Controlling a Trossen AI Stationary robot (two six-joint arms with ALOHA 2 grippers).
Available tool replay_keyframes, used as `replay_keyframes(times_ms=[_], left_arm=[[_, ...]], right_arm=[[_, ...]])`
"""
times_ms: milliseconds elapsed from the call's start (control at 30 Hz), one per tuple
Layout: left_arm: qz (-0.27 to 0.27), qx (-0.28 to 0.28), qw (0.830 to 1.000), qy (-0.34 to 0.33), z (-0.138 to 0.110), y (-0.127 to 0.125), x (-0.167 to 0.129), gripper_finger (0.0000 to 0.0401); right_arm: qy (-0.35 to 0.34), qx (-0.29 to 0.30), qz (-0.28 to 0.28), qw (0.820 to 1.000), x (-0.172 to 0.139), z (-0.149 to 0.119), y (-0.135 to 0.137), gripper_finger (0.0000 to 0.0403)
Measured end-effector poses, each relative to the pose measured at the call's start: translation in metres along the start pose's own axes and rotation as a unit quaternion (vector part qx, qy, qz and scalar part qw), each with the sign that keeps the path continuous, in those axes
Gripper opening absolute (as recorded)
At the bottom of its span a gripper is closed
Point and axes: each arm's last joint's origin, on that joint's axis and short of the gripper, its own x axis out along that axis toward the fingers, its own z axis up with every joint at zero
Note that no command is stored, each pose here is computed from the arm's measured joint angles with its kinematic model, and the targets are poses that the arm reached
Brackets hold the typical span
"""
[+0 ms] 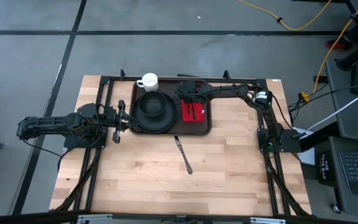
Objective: Set up tray
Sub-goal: Put the silver spoon on the red napkin to the left of the silver fork
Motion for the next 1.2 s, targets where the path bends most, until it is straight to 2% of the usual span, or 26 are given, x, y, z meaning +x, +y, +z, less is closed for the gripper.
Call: replay_keyframes(times_ms=[700, 1200], left_arm=[[0.000, -0.024, 1.000, 0.000, 0.0000, 0.0000, 0.0000, 0.0049], [0.000, -0.027, 1.000, 0.000, 0.0000, 0.0000, 0.0000, 0.0049]], right_arm=[[0.001, 0.005, -0.001, 1.000, 0.0000, -0.0002, -0.0002, 0.0017], [0.004, 0.016, -0.004, 1.000, 0.0000, -0.0008, -0.0009, 0.0045]])
